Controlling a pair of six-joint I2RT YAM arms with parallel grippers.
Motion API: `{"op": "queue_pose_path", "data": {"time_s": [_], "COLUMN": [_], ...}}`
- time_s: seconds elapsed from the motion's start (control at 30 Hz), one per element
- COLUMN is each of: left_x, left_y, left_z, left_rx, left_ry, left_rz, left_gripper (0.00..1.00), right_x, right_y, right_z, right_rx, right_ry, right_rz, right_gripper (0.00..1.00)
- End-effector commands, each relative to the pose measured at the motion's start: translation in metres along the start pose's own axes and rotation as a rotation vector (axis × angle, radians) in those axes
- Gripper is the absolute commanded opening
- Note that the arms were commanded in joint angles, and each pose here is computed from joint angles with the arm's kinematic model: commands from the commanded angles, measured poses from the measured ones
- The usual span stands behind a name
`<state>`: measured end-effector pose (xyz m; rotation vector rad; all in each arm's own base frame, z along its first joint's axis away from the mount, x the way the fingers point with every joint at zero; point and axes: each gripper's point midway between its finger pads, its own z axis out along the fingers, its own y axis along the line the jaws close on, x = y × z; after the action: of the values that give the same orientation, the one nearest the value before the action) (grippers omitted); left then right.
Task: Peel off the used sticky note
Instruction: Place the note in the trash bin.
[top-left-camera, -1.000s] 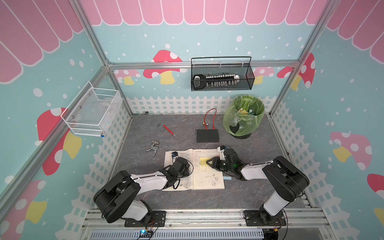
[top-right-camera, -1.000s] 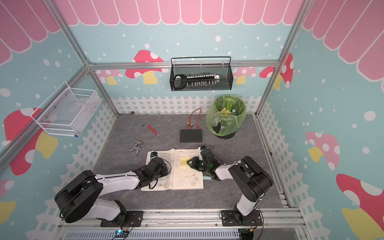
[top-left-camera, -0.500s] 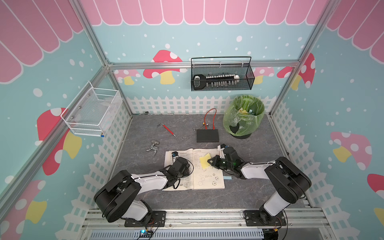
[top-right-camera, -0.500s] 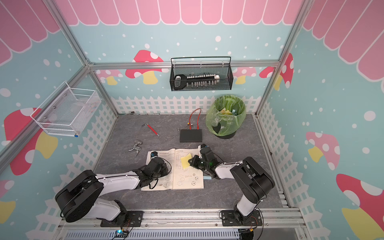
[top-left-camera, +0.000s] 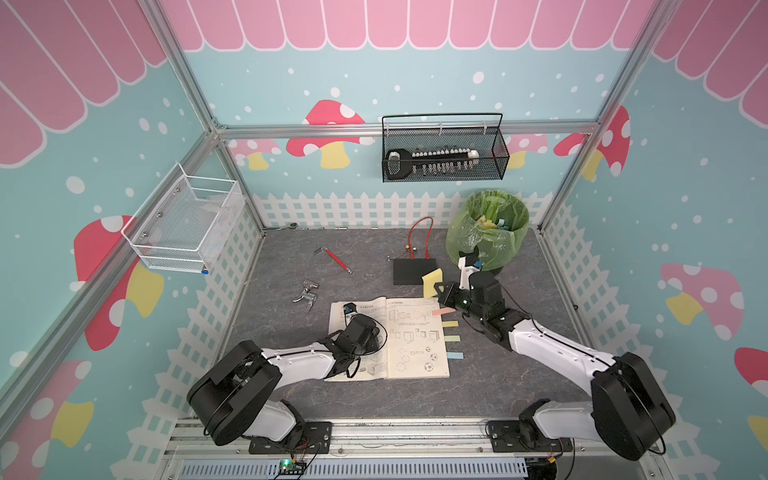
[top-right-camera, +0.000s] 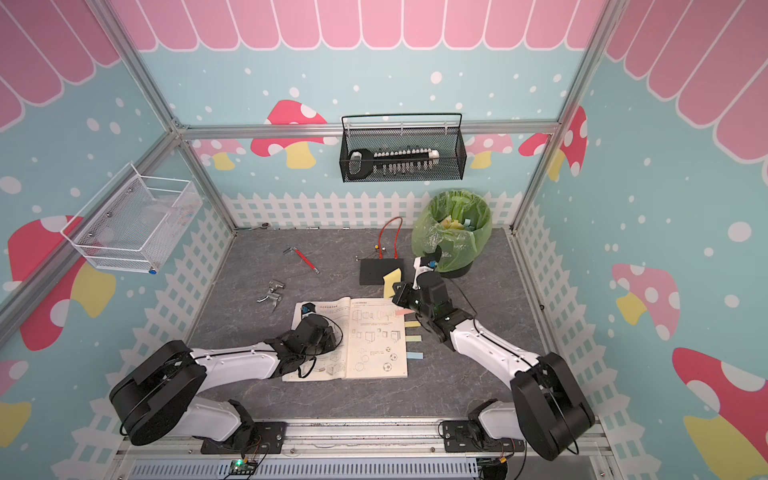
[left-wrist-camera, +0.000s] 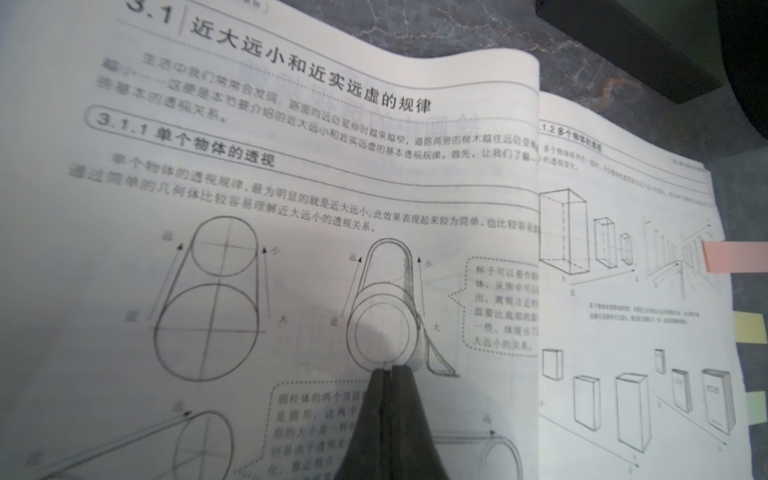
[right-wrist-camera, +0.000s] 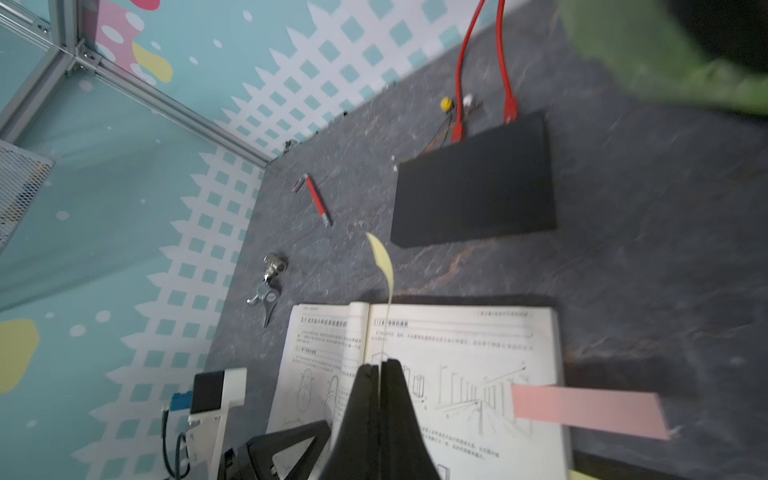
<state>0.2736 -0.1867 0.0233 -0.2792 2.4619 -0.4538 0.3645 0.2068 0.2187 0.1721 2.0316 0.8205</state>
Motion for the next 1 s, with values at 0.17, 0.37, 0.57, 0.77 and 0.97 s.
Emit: {"op": "queue_pose_path", "data": {"time_s": [0.17, 0.37, 0.57, 0.77, 0.97], "left_x": [-0.012, -0.033, -0.042, -0.047, -0.055], "left_y": [-0.012, -0.025, -0.024, -0.022, -0.031], "left_z": [-0.027, -0.045, -0.052, -0.054, -0.055], "left_rx": [0.046, 0.083, 0.081, 0.065, 0.074], "left_ry": [-0.018, -0.09, -0.133, -0.157, -0.17], "left_rz": [0.089, 0.103, 0.096, 0.088, 0.104], "left_gripper": [0.0, 0.0, 0.0, 0.0, 0.0], "right_x": [-0.176, -0.218, -0.25, -0.271, -0.278], "right_y": [-0.037, -0.09, -0.122, -0.115, -0.099], "right_z": [-0.074, -0.049, -0.009, 0.013, 0.008], "right_rx": [0.371, 0.437, 0.426, 0.357, 0.314], "right_ry": [-0.359, -0.336, -0.306, -0.285, -0.296], "right_rz": [-0.305, -0.287, -0.266, -0.291, -0.31], "right_gripper": [0.0, 0.0, 0.0, 0.45, 0.71]}}
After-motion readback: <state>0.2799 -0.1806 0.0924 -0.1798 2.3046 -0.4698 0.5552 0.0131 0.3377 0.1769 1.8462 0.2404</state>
